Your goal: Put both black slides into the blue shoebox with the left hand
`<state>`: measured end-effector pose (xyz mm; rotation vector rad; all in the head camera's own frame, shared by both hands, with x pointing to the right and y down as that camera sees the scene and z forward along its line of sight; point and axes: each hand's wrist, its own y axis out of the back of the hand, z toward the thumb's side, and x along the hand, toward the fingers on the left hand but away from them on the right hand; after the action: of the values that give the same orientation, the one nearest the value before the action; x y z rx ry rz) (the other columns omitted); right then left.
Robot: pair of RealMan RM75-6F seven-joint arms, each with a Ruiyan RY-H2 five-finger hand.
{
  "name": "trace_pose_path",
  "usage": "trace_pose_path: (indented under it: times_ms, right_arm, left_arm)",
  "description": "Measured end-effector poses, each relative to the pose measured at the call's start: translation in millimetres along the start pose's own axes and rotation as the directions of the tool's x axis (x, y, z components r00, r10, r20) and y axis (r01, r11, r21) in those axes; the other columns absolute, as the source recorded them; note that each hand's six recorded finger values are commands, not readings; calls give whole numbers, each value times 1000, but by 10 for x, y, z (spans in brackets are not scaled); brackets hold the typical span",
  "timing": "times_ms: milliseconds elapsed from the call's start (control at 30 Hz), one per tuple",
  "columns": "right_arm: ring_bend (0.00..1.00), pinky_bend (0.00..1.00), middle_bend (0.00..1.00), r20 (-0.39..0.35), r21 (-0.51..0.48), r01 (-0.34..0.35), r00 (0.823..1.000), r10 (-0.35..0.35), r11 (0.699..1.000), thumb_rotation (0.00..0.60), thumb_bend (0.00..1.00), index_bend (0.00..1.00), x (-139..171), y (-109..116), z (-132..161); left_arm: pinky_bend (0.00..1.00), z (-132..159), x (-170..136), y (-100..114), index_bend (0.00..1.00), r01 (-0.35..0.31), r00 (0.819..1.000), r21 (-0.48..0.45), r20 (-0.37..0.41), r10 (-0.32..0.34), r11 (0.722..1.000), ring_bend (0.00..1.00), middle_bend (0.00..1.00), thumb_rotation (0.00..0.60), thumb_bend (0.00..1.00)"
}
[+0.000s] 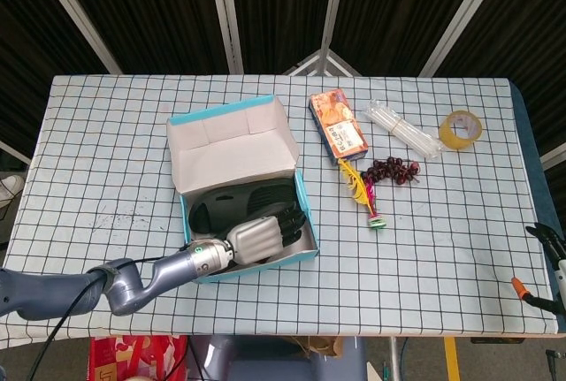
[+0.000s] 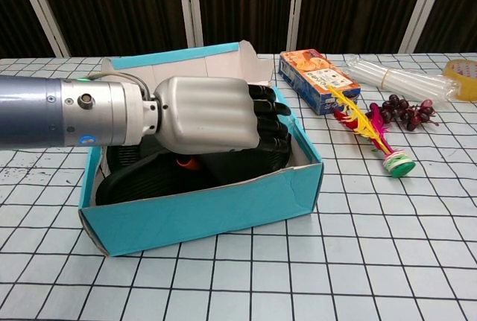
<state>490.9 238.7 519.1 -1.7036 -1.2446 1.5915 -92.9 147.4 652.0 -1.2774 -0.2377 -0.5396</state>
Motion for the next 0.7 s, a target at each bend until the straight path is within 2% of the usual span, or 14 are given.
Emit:
trace_pose_path:
  times_ms: [267,567,700]
  right_arm:
    - [181,141,113,-6,0,-1,1000,1,1000,600,308,148,-2,-6,18]
    - [182,141,113,-10,4,11,1000,-11,1000,600,308,148,21,22,39]
    - [181,141,113,-15,4,15,1000,-15,1000,600,309,148,32,36,45]
  left_arm:
    - [75,9,-92,77,71,27,1000,65,9,-28,997,0,52,571,8]
    - [81,14,-311,258,71,39,999,88,4,-39,995,0,69,571,32]
    - [187,-37,-466,375,128,38,999,51,-17,-37,998,28,146,582,126]
